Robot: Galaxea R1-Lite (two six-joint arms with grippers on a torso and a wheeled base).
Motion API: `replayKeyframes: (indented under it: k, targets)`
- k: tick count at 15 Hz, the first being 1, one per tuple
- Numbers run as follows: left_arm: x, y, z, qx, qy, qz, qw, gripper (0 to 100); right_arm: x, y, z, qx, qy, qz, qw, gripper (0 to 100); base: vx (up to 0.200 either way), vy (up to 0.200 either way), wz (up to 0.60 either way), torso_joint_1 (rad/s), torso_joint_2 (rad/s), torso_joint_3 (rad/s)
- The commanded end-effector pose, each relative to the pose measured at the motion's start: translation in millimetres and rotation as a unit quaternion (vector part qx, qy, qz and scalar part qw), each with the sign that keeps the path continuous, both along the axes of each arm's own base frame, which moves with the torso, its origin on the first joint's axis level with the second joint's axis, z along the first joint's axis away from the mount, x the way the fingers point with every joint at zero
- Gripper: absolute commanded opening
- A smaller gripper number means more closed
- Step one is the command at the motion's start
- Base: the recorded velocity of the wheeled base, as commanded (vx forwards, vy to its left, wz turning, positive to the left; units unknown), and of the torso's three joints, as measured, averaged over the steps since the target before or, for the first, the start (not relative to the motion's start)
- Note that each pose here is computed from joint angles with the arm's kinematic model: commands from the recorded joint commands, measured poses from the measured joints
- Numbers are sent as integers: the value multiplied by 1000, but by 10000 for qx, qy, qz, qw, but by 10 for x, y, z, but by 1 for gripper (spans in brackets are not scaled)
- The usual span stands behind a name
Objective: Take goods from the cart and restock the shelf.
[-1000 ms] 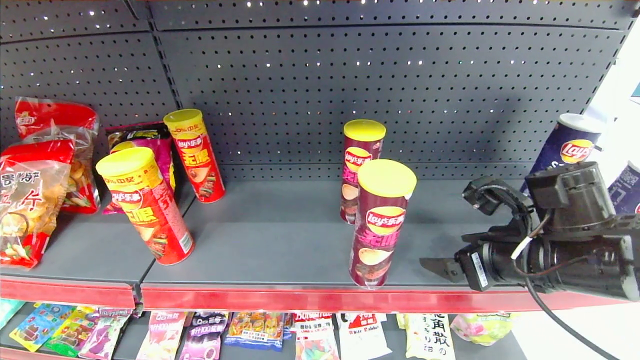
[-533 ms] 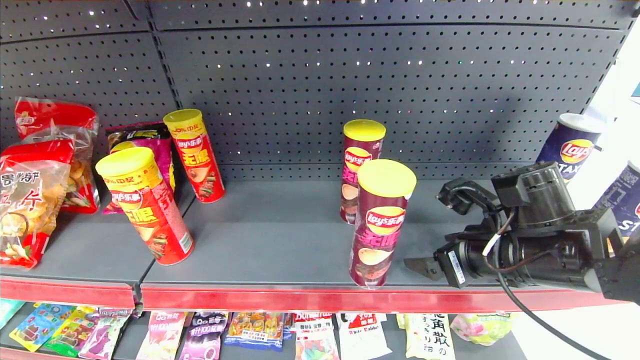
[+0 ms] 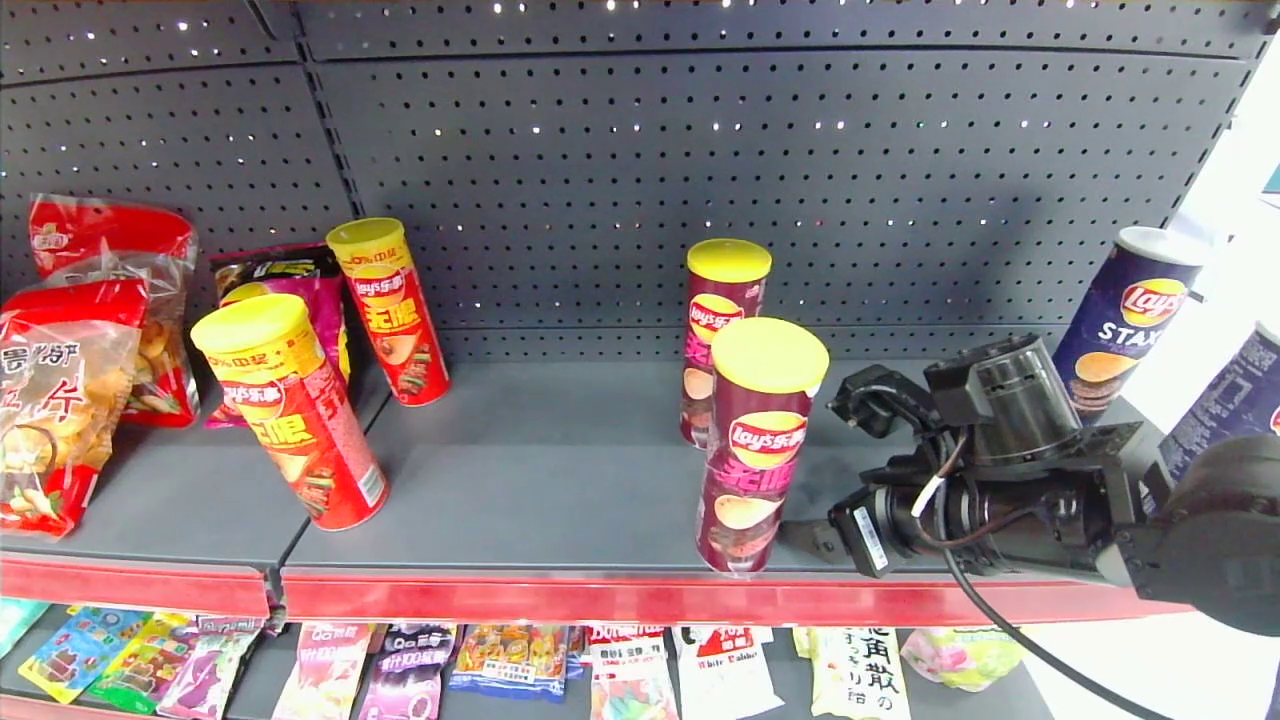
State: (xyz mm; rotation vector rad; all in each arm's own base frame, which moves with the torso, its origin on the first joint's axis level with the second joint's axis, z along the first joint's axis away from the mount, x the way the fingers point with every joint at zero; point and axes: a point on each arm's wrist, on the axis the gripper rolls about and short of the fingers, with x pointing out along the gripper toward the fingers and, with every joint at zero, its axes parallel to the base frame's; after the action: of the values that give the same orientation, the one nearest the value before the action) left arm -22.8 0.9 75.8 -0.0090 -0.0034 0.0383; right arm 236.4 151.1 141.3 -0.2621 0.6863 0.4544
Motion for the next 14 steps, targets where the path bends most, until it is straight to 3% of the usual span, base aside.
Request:
replayKeyframes:
  k: [1,14]
  targets:
    - [0,0,0,-1,1,0,10000,100,17,4,-55,-56,80,-14,10000,100,0,0,0,0,0,0]
    - [0,0,0,-1,1,0,10000,100,-10,106,-35,-27,35,162,9999,100,0,0,0,0,0,0]
